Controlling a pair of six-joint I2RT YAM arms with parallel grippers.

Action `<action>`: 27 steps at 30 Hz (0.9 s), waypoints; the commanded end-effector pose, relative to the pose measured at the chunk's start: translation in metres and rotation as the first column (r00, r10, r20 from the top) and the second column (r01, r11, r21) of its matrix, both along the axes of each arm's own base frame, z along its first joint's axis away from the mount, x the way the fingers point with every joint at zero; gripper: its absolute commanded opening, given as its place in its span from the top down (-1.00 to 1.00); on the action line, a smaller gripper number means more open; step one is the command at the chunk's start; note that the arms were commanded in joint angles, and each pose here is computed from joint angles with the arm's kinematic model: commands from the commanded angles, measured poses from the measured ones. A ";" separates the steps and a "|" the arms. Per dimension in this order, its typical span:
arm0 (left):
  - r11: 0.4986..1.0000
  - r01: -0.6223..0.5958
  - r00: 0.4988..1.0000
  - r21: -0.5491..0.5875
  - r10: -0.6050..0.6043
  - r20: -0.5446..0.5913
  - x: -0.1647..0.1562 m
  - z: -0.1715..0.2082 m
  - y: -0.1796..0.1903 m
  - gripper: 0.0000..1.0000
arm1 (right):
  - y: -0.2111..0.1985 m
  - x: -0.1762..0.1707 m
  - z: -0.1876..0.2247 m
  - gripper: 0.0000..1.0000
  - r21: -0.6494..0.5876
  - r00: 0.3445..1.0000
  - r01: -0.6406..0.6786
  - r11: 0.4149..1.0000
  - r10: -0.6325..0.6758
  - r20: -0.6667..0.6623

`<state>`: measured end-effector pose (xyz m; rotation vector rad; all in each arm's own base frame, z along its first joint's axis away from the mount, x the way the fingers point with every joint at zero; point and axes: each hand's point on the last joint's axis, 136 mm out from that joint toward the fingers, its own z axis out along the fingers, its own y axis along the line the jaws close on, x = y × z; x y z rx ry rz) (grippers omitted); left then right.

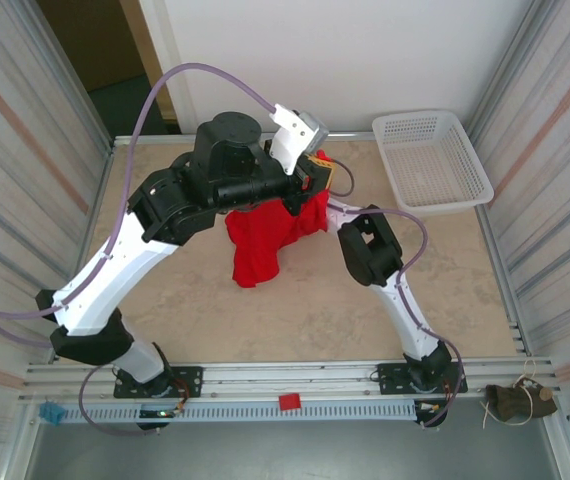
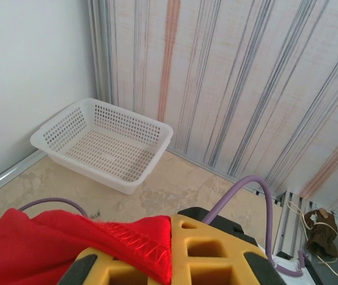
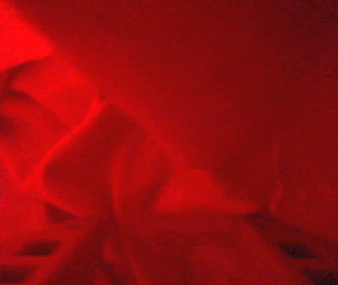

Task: Fold the inside-out t-shirt

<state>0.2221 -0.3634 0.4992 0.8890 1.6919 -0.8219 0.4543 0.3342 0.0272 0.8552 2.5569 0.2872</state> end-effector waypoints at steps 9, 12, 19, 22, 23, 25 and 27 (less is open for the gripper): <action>0.987 -0.110 0.994 -0.121 0.112 0.005 0.018 0.020 0.030 1.00 | 0.000 -0.012 -0.024 1.00 0.139 0.965 -0.261 0.955 0.260 0.023; 0.963 -0.235 0.972 -0.133 0.229 -0.059 0.045 0.002 0.055 1.00 | 0.022 -0.007 0.016 1.00 0.223 0.902 -0.428 0.876 0.399 0.164; 0.790 -0.596 0.790 -0.146 0.542 -0.287 0.134 -0.080 0.163 1.00 | 0.031 -0.033 0.113 1.00 0.279 0.736 -0.671 0.686 0.575 0.356; 0.721 -0.686 0.700 -0.097 0.618 -0.358 0.159 -0.122 0.201 1.00 | 0.024 -0.050 0.159 1.00 0.266 0.678 -0.726 0.634 0.596 0.431; 0.706 -0.704 0.677 -0.072 0.638 -0.367 0.164 -0.135 0.209 1.00 | 0.022 -0.055 0.177 1.00 0.261 0.659 -0.741 0.619 0.595 0.460; 0.681 -0.732 0.634 -0.028 0.665 -0.396 0.172 -0.162 0.220 1.00 | 0.016 -0.064 0.211 1.00 0.258 0.628 -0.762 0.594 0.583 0.515; 0.664 -0.747 0.599 0.015 0.684 -0.416 0.176 -0.187 0.225 1.00 | 0.009 -0.072 0.247 1.00 0.245 0.596 -0.781 0.575 0.567 0.569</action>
